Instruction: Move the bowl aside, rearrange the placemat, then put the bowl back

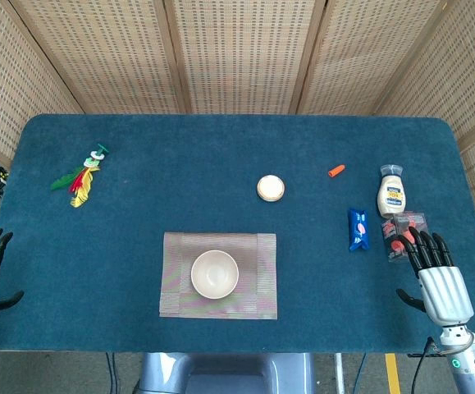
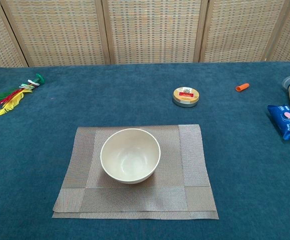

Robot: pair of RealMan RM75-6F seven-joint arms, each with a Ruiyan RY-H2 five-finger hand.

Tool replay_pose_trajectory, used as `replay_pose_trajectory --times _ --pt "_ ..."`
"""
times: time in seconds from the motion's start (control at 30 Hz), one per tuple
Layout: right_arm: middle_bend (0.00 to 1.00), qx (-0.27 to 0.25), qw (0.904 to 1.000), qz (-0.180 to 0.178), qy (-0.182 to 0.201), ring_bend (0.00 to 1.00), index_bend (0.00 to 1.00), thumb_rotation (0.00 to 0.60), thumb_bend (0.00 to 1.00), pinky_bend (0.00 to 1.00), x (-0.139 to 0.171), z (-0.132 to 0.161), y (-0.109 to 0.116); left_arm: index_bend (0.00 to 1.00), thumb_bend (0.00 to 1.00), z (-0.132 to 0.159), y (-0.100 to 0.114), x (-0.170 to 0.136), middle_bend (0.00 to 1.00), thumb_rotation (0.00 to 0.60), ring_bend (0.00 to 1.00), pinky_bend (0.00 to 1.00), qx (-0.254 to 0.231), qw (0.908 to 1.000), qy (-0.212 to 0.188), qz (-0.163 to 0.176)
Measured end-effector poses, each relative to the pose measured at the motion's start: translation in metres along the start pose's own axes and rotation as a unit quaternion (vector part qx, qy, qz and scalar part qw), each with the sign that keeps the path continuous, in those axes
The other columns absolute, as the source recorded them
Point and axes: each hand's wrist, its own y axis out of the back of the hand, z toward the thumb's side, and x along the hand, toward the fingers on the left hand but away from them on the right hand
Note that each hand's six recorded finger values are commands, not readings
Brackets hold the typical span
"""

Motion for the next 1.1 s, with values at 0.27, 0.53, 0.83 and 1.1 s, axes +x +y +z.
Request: replay_pose_trajectory --times 0.27,0.53,0.83,1.1 --pt "0.00 -0.005 1.0000 -0.006 0.001 0.00 0.11 0.600 0.13 0.00 -0.001 0.001 0.002 0.00 0.01 0.002 0.001 0.000 0.00 0.600 0.00 0.00 0.001 1.0000 -0.004 0.005" --pt "0.00 -0.010 0.9999 -0.013 0.003 0.00 0.12 0.600 0.13 0.00 0.000 0.001 0.005 0.00 0.01 0.006 -0.001 0.001 0.00 0.600 0.00 0.00 -0.002 0.9999 -0.015 0.005" --pt "0.00 -0.014 0.9999 -0.010 0.000 0.00 0.12 0.600 0.13 0.00 0.000 0.000 0.004 0.05 0.01 0.020 -0.001 0.003 0.00 0.600 0.00 0.00 -0.010 0.9979 -0.063 0.012" --pt "0.00 -0.019 0.9997 -0.014 -0.004 0.00 0.14 0.600 0.13 0.00 0.000 -0.002 0.007 0.15 0.03 0.059 0.002 0.016 0.00 0.600 0.00 0.00 -0.016 0.9856 -0.167 0.019"
